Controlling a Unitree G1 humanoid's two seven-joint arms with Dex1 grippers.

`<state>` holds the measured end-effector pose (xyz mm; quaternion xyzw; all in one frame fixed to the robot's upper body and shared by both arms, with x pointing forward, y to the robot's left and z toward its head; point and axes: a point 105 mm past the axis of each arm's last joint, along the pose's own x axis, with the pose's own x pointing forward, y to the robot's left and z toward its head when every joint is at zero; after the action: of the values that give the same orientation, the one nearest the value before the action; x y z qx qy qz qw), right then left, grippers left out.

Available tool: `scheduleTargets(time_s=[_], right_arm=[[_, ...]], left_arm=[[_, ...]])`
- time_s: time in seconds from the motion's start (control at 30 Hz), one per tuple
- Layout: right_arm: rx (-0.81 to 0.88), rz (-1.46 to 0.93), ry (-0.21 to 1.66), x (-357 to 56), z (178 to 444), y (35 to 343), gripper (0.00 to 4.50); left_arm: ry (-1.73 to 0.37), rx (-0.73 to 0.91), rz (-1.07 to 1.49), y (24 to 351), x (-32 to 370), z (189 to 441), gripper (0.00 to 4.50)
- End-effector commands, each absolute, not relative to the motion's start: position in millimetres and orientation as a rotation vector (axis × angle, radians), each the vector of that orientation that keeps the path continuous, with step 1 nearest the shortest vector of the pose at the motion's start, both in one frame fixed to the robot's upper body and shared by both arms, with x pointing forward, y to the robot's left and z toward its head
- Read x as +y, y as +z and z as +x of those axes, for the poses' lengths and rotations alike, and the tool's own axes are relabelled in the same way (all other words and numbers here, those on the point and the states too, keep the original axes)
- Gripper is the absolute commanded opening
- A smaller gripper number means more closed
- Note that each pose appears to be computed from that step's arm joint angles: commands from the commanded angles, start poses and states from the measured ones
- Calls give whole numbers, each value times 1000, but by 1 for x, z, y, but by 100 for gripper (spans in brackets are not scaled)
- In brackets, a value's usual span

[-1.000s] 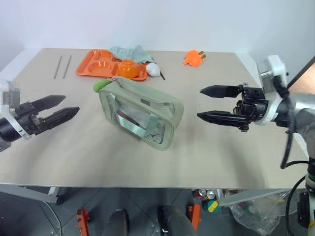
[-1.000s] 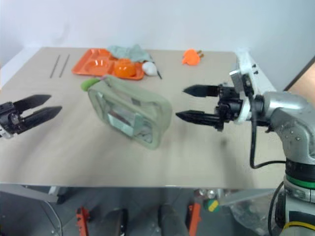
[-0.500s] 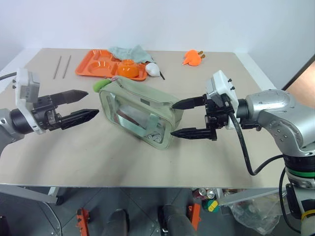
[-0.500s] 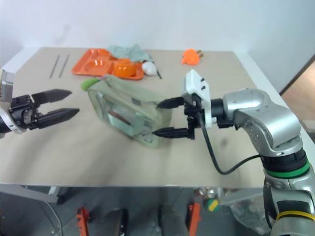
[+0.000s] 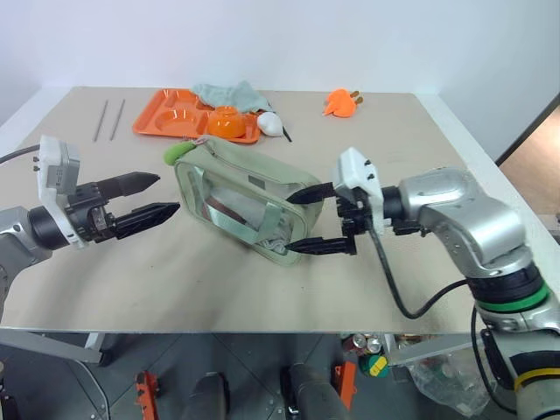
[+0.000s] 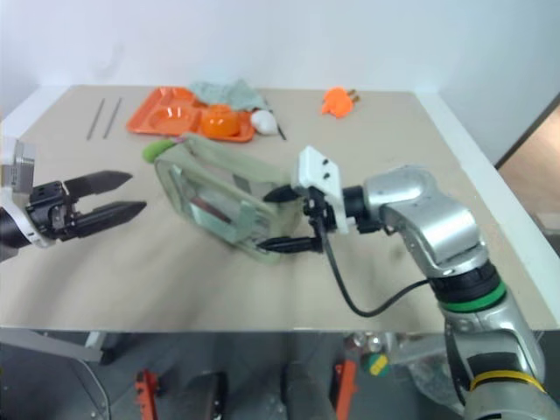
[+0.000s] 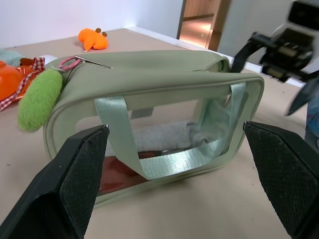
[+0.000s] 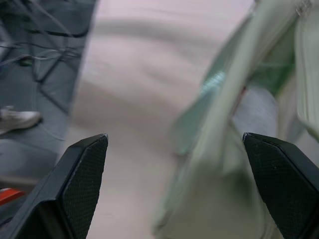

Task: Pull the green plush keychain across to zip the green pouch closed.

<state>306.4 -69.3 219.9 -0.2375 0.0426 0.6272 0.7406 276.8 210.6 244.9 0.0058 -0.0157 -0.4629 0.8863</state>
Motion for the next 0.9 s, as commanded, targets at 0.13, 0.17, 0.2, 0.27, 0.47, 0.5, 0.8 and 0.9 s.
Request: scheduleTargets(time_s=[0.13,0.17,0.2,0.27,0.47,0.5,0.8,0.9], right_arm=[[31,-539,1373,-66,308,230,311],[30,-539,1383,-66,307,230,274],[34,-539,1393,-67,305,229,244],[46,-548,1408,-69,303,226,173],[44,-605,1451,-83,298,227,1],[44,-617,1440,-87,301,229,1],[-8,-663,1370,-130,316,269,1],[3,-677,1438,-140,308,274,1]], left_arm=[[-954,-86,33,256,210,270,450],[-951,-86,32,256,210,270,450],[-949,-84,31,256,211,270,450],[-949,-82,31,255,211,269,450],[-941,-74,31,253,211,271,450],[-941,-73,29,253,211,272,450],[-945,-68,13,251,210,275,450],[-944,-68,7,251,210,275,450]])
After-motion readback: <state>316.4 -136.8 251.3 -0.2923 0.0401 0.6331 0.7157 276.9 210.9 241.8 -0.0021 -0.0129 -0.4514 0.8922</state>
